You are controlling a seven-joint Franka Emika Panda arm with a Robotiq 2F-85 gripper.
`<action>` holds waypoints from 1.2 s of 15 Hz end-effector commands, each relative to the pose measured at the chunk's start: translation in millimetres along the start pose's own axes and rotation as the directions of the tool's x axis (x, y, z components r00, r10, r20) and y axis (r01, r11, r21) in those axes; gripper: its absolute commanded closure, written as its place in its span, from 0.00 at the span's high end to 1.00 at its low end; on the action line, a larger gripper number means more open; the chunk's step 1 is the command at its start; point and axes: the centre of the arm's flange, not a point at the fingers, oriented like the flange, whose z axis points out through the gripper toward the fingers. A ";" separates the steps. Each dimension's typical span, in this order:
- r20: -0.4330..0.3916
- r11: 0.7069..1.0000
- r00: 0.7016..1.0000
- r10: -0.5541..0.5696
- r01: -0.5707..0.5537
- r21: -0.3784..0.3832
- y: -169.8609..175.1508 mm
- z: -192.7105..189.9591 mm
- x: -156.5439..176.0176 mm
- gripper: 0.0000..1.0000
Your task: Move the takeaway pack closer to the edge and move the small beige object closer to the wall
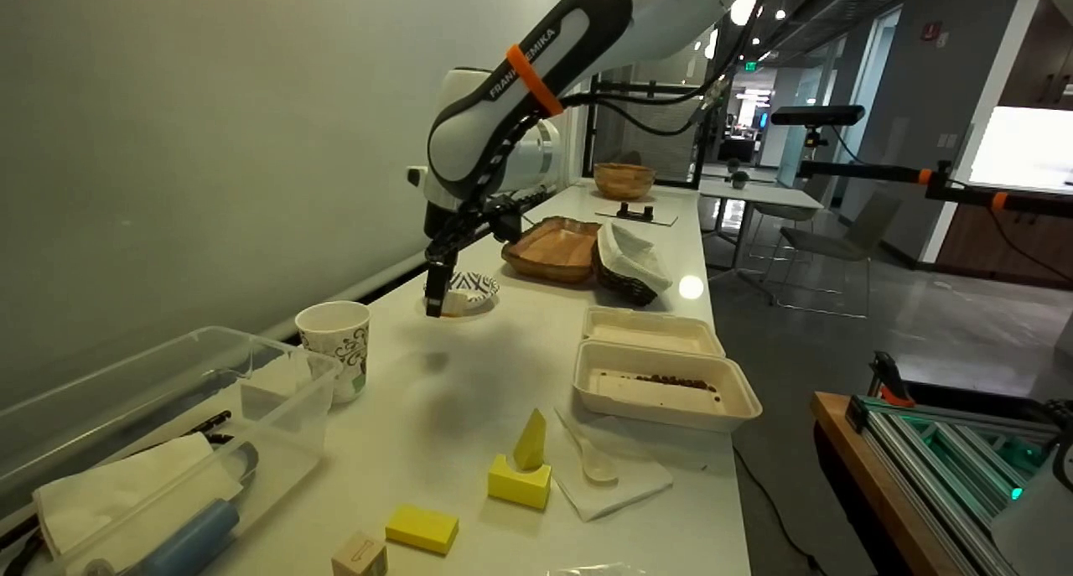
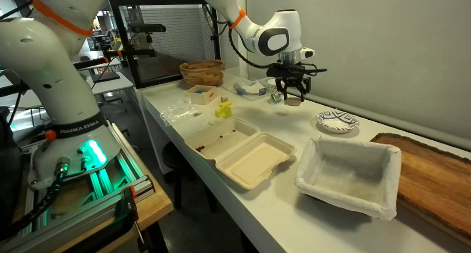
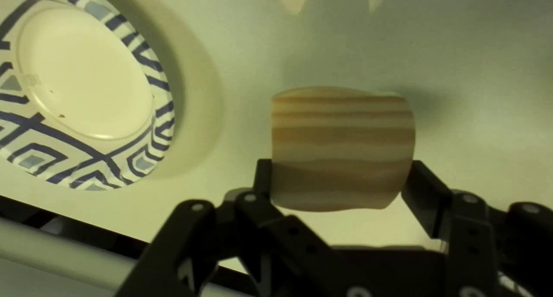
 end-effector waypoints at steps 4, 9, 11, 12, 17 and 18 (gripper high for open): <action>-0.009 0.995 0.996 0.093 -0.092 0.037 19.8 40.0 54.1 0.51; -0.022 0.980 0.982 0.188 -0.186 0.068 34.3 66.3 55.0 0.51; -0.036 0.977 0.978 0.206 -0.203 0.070 38.6 73.0 55.4 0.51; -0.042 0.976 0.977 0.209 -0.206 0.070 39.4 75.8 55.4 0.51; -0.026 0.979 0.981 0.193 -0.190 0.070 33.9 75.5 57.0 1.00; -0.018 0.979 0.981 0.192 -0.190 0.078 31.4 71.1 55.9 1.00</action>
